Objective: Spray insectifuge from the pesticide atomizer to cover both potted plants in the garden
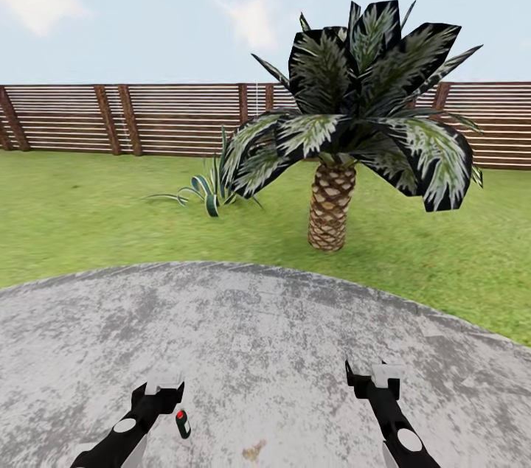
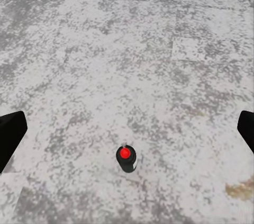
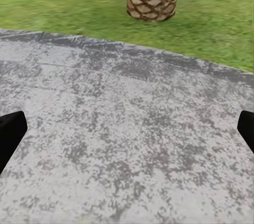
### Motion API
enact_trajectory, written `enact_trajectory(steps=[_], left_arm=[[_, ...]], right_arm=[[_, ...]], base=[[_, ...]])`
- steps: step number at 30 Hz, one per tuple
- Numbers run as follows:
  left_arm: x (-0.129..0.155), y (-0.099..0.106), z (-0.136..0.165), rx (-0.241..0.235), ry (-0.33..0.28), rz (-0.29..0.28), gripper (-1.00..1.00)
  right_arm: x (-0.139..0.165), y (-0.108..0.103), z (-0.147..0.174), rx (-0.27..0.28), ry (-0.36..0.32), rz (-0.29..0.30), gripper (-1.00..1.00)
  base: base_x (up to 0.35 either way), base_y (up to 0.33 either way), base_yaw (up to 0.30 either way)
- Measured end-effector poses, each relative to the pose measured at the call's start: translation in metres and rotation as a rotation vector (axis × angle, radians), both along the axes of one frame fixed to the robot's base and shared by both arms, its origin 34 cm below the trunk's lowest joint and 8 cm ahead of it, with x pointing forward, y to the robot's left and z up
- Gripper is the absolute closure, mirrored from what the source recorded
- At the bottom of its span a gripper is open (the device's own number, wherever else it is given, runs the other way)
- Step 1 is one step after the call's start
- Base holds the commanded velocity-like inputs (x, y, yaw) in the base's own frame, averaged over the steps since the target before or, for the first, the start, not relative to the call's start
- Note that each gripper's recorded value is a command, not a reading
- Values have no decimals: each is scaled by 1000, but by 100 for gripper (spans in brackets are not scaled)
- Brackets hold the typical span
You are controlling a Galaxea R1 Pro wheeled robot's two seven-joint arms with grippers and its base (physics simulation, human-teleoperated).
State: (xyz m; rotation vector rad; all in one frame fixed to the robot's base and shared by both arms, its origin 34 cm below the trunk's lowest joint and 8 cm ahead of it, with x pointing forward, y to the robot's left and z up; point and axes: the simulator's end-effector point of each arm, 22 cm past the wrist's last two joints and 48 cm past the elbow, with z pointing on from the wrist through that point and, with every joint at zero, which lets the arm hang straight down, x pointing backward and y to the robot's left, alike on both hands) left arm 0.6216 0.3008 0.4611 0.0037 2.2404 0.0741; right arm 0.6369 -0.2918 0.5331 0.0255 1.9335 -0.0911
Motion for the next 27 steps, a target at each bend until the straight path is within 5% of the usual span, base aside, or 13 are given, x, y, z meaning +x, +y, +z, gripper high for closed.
enact_trajectory(steps=[27], left_arm=[[-14,2,-62,0,10,5,-100]], right_arm=[[-13,0,-62,-1,9,-1,-100]], base=[[0,0,0]])
